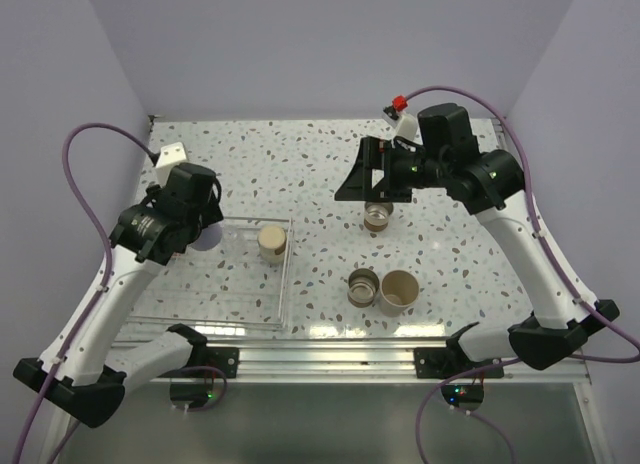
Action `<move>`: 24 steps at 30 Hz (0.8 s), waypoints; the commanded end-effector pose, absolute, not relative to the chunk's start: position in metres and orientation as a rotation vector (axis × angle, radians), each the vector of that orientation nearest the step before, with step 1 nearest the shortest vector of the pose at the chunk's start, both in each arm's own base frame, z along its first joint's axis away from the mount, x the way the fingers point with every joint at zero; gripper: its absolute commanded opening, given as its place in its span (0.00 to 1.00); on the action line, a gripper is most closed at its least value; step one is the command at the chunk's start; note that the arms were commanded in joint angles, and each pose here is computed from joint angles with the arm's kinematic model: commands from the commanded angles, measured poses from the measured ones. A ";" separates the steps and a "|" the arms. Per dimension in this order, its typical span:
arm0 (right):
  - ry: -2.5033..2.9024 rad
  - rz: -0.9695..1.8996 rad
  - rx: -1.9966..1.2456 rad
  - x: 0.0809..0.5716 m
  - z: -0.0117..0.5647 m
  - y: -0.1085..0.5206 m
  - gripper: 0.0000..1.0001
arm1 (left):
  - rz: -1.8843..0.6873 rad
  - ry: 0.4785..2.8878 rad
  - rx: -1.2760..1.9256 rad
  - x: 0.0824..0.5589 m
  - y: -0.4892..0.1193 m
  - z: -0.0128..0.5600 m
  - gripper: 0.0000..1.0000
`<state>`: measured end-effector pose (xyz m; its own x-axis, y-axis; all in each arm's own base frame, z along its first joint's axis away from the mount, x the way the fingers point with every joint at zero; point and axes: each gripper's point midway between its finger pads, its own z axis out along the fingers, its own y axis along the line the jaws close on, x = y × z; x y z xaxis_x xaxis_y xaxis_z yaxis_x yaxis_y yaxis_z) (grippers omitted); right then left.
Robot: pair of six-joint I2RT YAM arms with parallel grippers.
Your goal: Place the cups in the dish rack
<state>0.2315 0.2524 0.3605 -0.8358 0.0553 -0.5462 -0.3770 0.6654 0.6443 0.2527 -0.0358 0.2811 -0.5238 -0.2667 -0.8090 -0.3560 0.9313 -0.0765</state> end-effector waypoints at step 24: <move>2.392 1.043 -0.310 0.223 0.349 0.248 0.98 | 0.178 2.162 -0.615 0.288 0.016 0.178 0.08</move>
<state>0.2262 0.2491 0.3469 -0.8533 0.0219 -0.5209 -0.3675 0.6835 0.6307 0.2670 0.0158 0.1635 -0.5898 -0.3683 -0.7186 -0.5042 0.8631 -0.0286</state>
